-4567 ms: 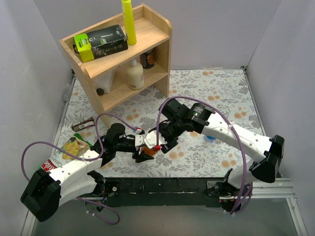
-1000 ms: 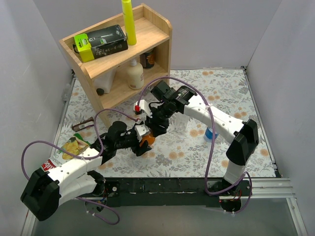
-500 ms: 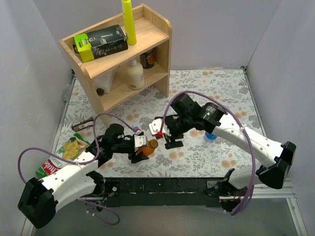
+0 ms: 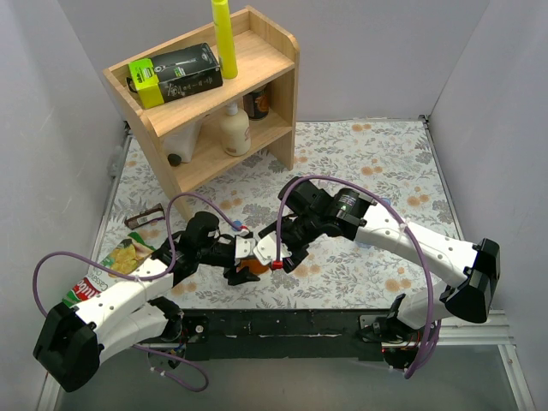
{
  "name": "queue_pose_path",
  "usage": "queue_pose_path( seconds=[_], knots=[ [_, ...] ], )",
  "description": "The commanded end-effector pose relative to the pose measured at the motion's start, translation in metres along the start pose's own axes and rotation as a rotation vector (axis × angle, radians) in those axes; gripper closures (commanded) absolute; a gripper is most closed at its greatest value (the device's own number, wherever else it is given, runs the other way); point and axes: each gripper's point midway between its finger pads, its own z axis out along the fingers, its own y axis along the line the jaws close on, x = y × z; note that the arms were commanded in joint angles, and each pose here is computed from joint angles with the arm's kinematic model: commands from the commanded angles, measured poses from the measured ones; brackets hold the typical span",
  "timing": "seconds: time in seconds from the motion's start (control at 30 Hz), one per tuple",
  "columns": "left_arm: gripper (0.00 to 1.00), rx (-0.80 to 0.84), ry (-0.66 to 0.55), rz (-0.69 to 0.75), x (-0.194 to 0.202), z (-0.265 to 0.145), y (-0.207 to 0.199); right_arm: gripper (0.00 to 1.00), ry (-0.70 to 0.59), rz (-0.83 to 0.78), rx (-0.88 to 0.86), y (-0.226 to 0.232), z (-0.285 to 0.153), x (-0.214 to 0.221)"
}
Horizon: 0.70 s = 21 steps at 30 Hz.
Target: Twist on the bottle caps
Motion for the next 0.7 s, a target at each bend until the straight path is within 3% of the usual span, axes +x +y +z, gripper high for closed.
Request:
queue_pose_path(
  seconds=[0.0, 0.53, 0.67],
  knots=[
    [1.0, 0.019, -0.043, 0.044, -0.02, -0.002, 0.003, 0.38, -0.036, -0.041, -0.008, -0.002, -0.002, -0.011],
    [1.0, 0.002, -0.067, 0.016, -0.027, 0.001, 0.009, 0.51, -0.055, -0.004, -0.034, 0.003, 0.002, -0.014],
    [1.0, -0.039, -0.067, -0.003, -0.028, 0.0, 0.016, 0.91, -0.051, 0.074, -0.044, 0.002, 0.005, -0.012]
  ],
)
